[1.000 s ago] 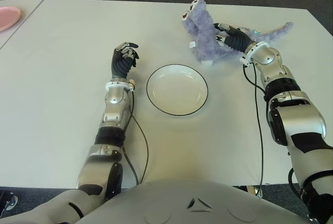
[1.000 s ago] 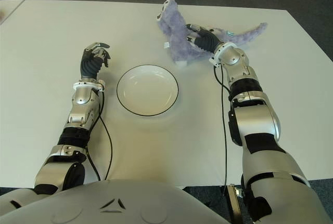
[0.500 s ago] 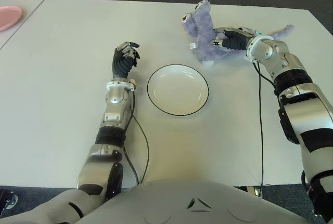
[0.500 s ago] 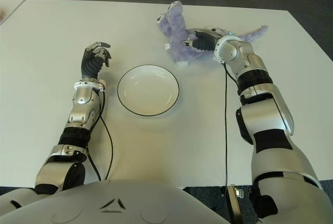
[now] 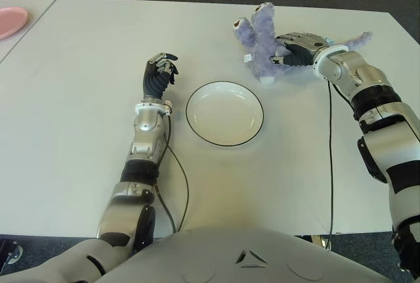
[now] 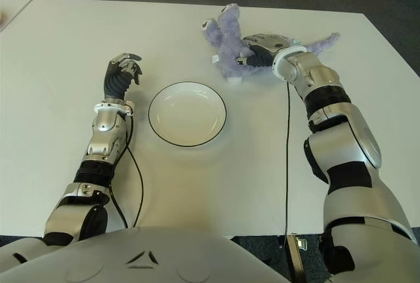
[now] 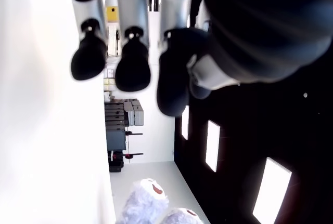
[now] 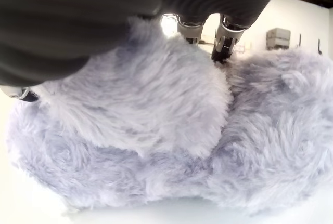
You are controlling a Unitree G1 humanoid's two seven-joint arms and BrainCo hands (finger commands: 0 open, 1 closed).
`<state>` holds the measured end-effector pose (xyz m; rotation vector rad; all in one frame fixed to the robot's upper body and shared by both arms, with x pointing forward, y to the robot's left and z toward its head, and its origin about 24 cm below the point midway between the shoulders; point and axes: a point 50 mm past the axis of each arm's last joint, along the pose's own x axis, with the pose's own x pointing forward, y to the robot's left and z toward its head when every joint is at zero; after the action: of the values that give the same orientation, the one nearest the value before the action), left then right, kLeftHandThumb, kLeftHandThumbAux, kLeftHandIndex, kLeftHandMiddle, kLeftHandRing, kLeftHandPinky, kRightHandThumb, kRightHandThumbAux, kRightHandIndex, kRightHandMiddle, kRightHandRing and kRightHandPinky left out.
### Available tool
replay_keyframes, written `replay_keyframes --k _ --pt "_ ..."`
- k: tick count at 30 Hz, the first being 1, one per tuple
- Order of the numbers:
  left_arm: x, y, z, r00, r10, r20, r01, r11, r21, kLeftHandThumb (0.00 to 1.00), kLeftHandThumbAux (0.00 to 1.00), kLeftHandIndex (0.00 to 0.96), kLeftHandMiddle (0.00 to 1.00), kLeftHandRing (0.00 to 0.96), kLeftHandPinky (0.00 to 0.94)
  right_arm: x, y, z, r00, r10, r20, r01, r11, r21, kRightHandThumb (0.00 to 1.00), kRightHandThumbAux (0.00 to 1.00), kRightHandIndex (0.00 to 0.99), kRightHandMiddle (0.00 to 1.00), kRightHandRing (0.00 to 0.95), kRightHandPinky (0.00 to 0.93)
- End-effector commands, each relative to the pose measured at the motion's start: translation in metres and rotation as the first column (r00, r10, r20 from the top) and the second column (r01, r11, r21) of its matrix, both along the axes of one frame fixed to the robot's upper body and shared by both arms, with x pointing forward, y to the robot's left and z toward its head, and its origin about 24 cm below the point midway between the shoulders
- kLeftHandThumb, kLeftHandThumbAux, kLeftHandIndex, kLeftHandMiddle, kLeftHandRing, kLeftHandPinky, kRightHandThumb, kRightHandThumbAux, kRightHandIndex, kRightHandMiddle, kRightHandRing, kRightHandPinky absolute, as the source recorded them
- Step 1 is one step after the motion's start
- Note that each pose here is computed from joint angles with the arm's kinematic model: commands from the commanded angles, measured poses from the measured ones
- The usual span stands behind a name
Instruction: Put the doll into the plate.
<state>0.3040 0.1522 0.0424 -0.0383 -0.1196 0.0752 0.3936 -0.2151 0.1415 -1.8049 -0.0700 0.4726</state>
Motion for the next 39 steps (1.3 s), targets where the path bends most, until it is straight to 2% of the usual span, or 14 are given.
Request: replay_keyframes --k 1,20,26,39 --pt "-0.035 0.006 -0.058 0.974 0.027 -0.223 -0.041 0.998 -0.057 0.715 0.701 0.443 0.734 0.757 0.726 -0.008 -0.02 -0.023 0.994 -0.064 -0.084 0.052 0.989 -0.138 0.497 0.13 0.0 0.0 0.0 0.0" --pt "-0.036 0.004 -0.058 0.976 0.011 -0.216 -0.023 0.998 -0.053 0.716 0.7 0.444 0.735 0.758 0.724 -0.007 -0.021 -0.028 0.988 -0.076 -0.135 0.034 0.957 -0.29 0.511 0.122 0.0 0.0 0.0 0.0" --pt "-0.037 0.003 -0.058 0.978 0.01 -0.208 -0.023 0.998 -0.058 0.716 0.7 0.444 0.736 0.759 0.728 -0.009 -0.024 -0.043 0.986 -0.101 -0.136 0.051 0.942 -0.331 0.517 0.106 0.0 0.0 0.0 0.0" --pt "-0.039 0.004 -0.055 0.981 0.044 -0.188 -0.056 0.997 -0.06 0.717 0.699 0.445 0.738 0.758 0.727 -0.013 -0.025 -0.059 0.97 -0.15 -0.189 0.079 0.937 -0.339 0.535 0.093 0.0 0.0 0.0 0.0"
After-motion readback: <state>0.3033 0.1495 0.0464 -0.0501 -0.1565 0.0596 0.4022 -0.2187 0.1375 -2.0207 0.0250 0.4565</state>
